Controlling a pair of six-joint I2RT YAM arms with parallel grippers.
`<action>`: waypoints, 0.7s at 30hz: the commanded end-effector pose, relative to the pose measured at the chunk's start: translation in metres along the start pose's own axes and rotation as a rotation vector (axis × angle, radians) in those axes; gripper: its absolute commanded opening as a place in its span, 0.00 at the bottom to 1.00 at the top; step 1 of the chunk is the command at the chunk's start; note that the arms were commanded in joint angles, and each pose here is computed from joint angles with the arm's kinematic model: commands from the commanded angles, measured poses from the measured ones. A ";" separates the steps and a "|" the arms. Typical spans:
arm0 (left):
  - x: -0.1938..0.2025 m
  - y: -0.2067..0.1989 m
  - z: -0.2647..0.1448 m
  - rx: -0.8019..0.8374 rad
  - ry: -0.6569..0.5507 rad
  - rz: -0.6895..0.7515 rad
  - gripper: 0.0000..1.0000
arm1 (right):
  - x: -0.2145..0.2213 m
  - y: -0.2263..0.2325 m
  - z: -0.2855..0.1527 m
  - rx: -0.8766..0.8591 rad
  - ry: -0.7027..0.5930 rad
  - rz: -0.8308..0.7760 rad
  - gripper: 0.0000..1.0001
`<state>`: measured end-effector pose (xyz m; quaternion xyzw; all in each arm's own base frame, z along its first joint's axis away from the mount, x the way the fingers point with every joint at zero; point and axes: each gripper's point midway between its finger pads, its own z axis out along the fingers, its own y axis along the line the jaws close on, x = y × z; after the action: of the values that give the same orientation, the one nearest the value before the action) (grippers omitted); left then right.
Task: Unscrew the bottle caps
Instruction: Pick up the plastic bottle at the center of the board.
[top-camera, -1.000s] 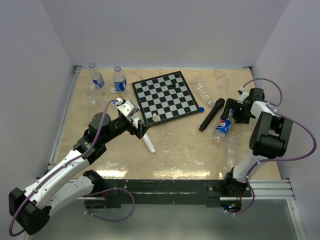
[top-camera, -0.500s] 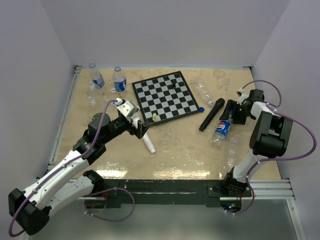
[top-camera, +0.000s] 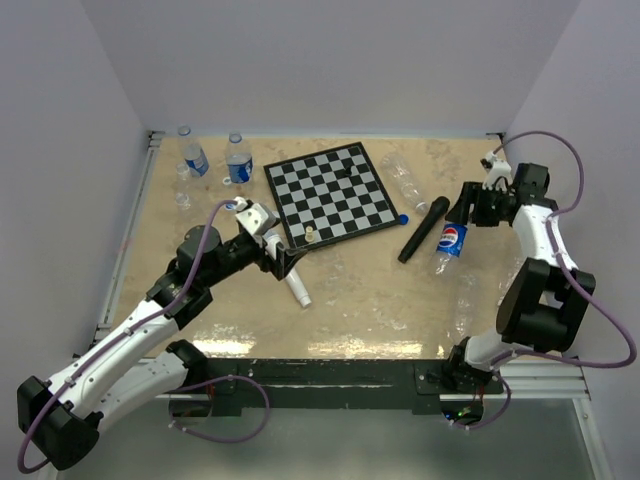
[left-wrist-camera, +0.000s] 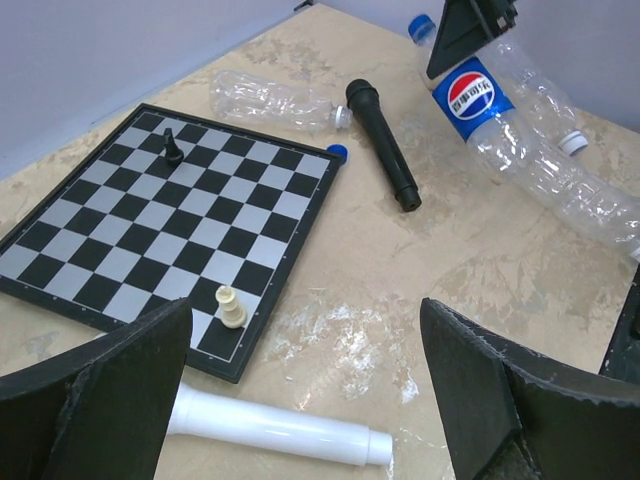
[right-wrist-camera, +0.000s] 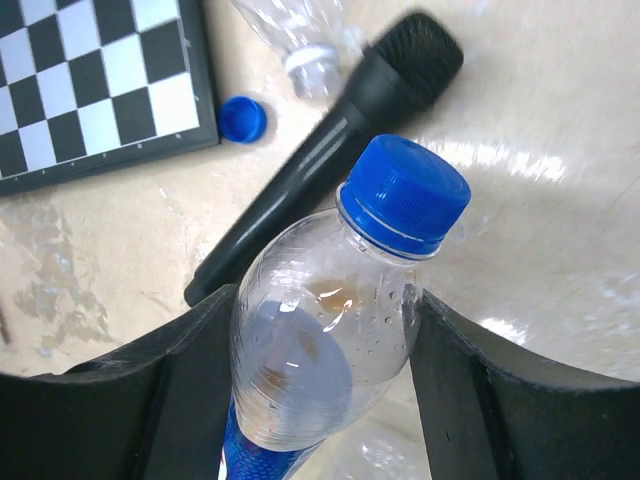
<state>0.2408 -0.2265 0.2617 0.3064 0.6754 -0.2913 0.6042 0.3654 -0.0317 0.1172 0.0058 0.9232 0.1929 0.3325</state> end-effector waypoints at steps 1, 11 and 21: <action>-0.027 -0.011 0.003 0.066 -0.074 -0.009 1.00 | -0.047 0.049 -0.029 -0.074 -0.125 -0.306 0.32; -0.043 -0.047 0.011 0.284 -0.120 -0.116 0.98 | 0.001 0.268 -0.038 -0.609 -0.266 -1.216 0.29; -0.048 -0.070 0.034 0.473 -0.157 -0.222 0.90 | 0.077 0.280 -0.043 -0.920 -0.289 -1.525 0.24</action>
<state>0.2171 -0.2826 0.2777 0.3392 0.6166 -0.4612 0.5405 0.2611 0.2204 0.2058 -0.6816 0.5208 0.2569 0.4452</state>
